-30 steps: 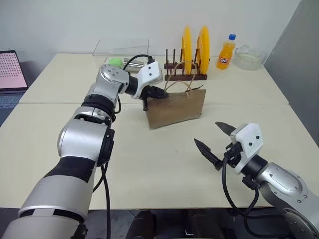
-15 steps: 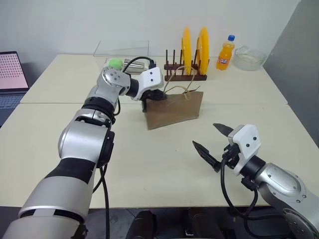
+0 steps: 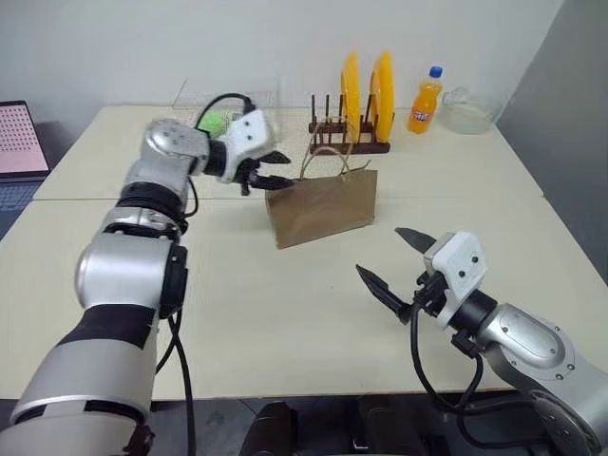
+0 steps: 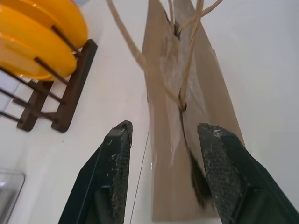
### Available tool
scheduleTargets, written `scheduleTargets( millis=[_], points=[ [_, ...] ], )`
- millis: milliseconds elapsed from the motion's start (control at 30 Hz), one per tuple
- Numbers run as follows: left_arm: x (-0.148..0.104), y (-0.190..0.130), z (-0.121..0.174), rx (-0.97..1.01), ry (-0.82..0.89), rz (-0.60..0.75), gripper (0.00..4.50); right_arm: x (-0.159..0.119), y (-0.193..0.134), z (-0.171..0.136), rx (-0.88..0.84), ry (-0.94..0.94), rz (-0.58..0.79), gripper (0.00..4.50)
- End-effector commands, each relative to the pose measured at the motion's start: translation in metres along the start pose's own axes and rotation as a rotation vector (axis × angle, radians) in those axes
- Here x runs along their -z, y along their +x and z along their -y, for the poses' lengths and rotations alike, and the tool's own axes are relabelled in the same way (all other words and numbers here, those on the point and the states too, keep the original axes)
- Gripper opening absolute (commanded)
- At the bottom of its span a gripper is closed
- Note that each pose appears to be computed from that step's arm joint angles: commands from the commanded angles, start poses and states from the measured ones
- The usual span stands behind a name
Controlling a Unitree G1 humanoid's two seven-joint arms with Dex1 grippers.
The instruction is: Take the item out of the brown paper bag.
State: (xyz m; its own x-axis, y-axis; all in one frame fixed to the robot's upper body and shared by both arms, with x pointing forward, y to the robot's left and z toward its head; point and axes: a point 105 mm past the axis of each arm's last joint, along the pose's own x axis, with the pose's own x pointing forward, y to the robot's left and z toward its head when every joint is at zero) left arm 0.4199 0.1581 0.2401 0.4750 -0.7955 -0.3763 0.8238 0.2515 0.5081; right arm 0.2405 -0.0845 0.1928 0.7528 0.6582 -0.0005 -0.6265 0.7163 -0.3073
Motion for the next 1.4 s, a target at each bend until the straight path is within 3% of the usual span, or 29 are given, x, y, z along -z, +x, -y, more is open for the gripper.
scheduleTargets(
  millis=[33, 133, 233, 333, 467, 700, 867, 1100, 1400],
  points=[
    [-0.006, -0.026, -0.005, -0.037, -0.006, 0.094, 2.34, -0.008, 0.004, 0.007, -0.005, -0.059, 0.042, 4.5],
    [0.004, -0.051, 0.008, -0.06, -0.039, 0.144, 2.34, -0.011, 0.013, 0.017, -0.057, -0.078, 0.078, 4.5],
    [-0.001, -0.064, 0.035, -0.114, -0.074, 0.193, 2.34, -0.015, 0.021, 0.036, -0.058, -0.155, 0.101, 4.5],
    [-0.012, -0.067, 0.086, -0.155, -0.141, 0.228, 2.38, -0.024, 0.033, 0.063, -0.054, -0.228, 0.13, 3.89],
    [-0.022, -0.067, 0.146, -0.296, -0.274, 0.256, 2.38, -0.034, 0.06, 0.113, -0.025, -0.334, 0.121, 2.56],
    [-0.033, -0.066, 0.176, -0.516, -0.4, 0.282, 2.38, -0.036, 0.113, 0.171, 0.018, -0.502, 0.005, 0.03],
    [-0.037, -0.065, 0.193, -0.521, -0.423, 0.281, 2.38, -0.028, 0.147, 0.18, -0.011, -0.583, -0.124, 0.03],
    [-0.042, -0.065, 0.196, -0.515, -0.422, 0.317, 2.38, -0.017, 0.178, 0.16, -0.035, -0.71, -0.252, 0.03],
    [-0.048, -0.058, 0.208, -0.423, -0.401, 0.339, 2.38, 0.011, 0.182, 0.127, -0.255, -0.795, -0.317, 0.03]
  ],
)
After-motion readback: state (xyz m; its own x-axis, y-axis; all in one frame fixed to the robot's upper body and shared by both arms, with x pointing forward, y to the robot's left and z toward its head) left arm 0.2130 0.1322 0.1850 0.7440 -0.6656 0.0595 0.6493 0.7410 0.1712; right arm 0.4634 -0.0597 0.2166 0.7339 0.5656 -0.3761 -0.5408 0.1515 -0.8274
